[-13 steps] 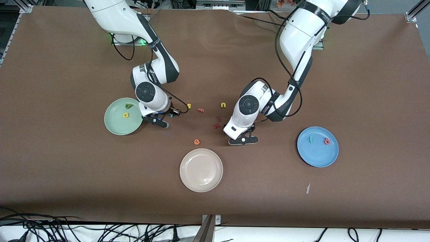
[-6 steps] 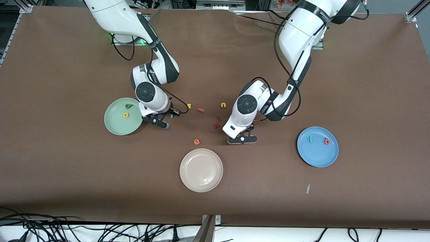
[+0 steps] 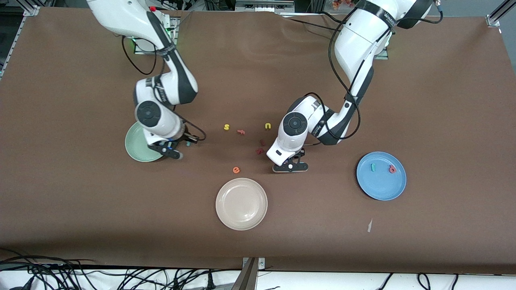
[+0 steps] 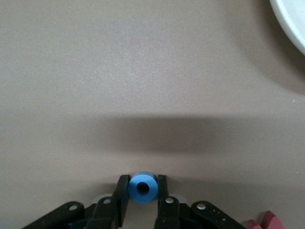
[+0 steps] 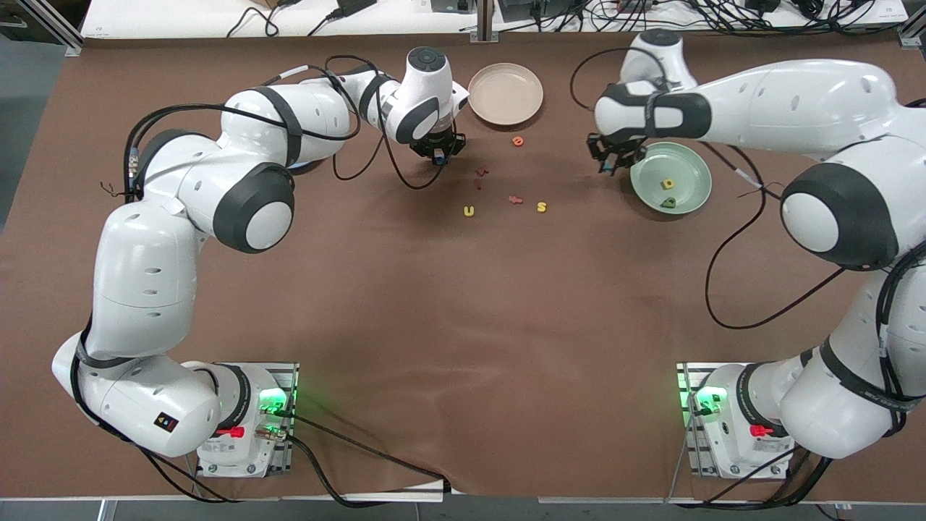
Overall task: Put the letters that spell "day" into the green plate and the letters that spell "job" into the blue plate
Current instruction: 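Grasp the teal y with the right gripper while the left gripper grasps blue, then drop the teal y on the green plate while the left gripper drops blue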
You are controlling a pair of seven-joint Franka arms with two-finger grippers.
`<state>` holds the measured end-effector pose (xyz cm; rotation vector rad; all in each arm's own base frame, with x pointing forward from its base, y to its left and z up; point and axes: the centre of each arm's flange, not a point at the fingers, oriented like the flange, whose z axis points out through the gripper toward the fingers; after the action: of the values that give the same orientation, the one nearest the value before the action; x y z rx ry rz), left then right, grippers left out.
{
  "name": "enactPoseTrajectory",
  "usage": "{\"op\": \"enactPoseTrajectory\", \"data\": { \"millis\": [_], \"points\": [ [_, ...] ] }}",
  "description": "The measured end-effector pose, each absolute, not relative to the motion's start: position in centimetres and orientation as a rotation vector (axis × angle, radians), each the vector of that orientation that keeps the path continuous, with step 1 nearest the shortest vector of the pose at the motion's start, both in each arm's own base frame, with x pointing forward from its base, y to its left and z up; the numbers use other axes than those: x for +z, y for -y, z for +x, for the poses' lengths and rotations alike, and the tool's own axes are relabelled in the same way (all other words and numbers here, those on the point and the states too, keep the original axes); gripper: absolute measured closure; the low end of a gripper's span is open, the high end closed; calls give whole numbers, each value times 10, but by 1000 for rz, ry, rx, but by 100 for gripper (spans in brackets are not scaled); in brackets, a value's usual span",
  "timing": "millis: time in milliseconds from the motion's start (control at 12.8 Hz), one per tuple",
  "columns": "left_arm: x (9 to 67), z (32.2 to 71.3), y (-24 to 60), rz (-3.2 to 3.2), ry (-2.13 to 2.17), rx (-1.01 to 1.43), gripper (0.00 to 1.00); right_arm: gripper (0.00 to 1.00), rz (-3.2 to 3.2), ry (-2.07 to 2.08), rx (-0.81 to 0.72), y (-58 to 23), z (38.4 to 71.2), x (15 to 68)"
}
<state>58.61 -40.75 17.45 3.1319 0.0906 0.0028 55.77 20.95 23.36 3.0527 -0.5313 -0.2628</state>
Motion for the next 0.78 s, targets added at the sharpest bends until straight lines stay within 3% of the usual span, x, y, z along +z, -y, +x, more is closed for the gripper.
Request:
{"op": "enactPoseTrajectory", "data": {
  "millis": [235, 470, 548, 783],
  "points": [
    [182, 592, 398, 3169, -100, -45, 72, 75, 3038, 432, -311, -132, 564, 237],
    [228, 618, 353, 3225, -11, -146, 72, 75, 3030, 408, -326, -112, 552, 219],
    [245, 628, 326, 3237, 43, -193, 72, 68, 3031, 402, -318, -113, 550, 215],
    [273, 655, 235, 3222, 222, -287, 72, 35, 3041, 391, -300, -118, 554, 222]
  ]
}}
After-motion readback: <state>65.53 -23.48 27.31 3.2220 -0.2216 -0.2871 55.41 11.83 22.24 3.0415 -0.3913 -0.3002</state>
